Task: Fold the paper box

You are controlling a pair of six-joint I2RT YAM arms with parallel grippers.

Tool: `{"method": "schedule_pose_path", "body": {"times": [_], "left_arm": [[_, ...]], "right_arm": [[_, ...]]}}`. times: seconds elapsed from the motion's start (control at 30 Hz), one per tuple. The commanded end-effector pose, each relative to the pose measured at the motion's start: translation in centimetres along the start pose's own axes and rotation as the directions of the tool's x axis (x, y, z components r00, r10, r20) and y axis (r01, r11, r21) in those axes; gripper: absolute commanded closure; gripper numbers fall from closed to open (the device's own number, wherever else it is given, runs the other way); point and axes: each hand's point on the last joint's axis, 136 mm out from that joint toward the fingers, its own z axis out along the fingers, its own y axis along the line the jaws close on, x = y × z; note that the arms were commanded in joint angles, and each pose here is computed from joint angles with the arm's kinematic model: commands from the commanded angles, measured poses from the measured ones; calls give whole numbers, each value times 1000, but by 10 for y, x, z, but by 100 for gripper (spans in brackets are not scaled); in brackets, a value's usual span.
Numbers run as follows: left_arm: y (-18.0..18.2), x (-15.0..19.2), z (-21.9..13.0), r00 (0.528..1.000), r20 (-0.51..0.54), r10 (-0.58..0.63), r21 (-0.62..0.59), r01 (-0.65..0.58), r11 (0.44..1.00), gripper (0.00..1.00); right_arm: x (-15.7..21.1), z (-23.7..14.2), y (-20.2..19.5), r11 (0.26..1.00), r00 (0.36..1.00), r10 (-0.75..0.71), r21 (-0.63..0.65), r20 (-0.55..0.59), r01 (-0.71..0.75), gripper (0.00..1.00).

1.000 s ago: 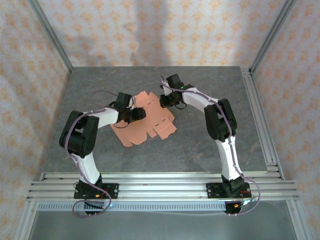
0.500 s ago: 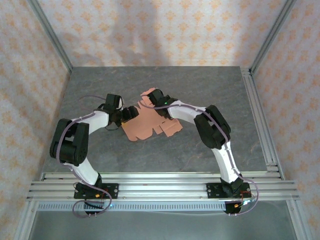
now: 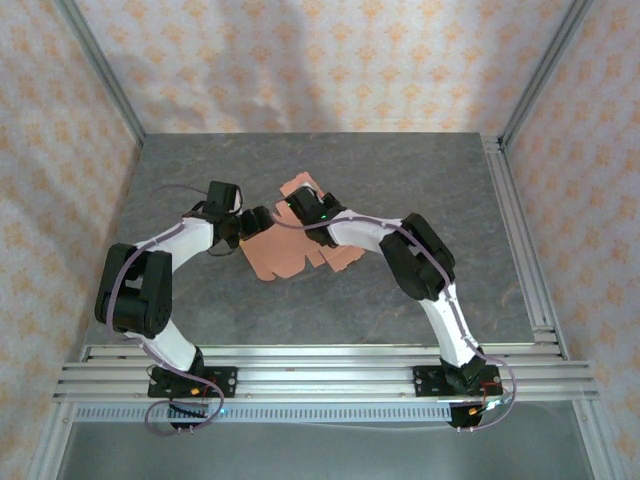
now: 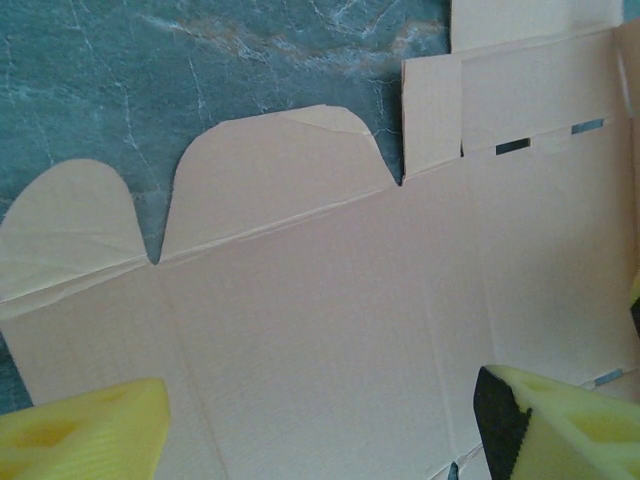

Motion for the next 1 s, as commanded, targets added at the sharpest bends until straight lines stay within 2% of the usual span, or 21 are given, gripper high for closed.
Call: {"method": "schedule_pose_path", "body": {"times": [0.0,0.13,0.23,0.3,0.47,0.63,0.87,0.97], "left_arm": [[-14,-8,-12,999,31,-22,63,20,998,19],[-23,-9,-6,997,41,-70,133,64,989,19],[-22,-11,-5,995,58,-80,140,71,988,19],[-20,-11,-4,996,56,-75,130,67,989,19],[-21,-11,-4,998,36,-54,115,50,992,19],[-20,-15,-5,997,54,-63,102,58,993,19],[-19,-16,-3,997,51,-54,83,50,995,19],[-19,-15,-2,998,44,-54,79,50,996,19]], "right_arm": [[1,-15,-14,973,987,162,-163,-13,-161,99],[16,-13,-13,896,960,269,-344,-84,-281,96],[22,-11,-16,846,940,315,-411,-128,-340,99],[23,-9,-19,838,934,330,-413,-134,-356,100],[31,3,-31,910,952,287,-282,-103,-305,100],[31,4,-29,994,997,74,-82,-33,-76,100],[28,0,-27,985,994,-111,132,-3,110,100],[25,-2,-26,994,999,-49,99,18,47,100]]}}
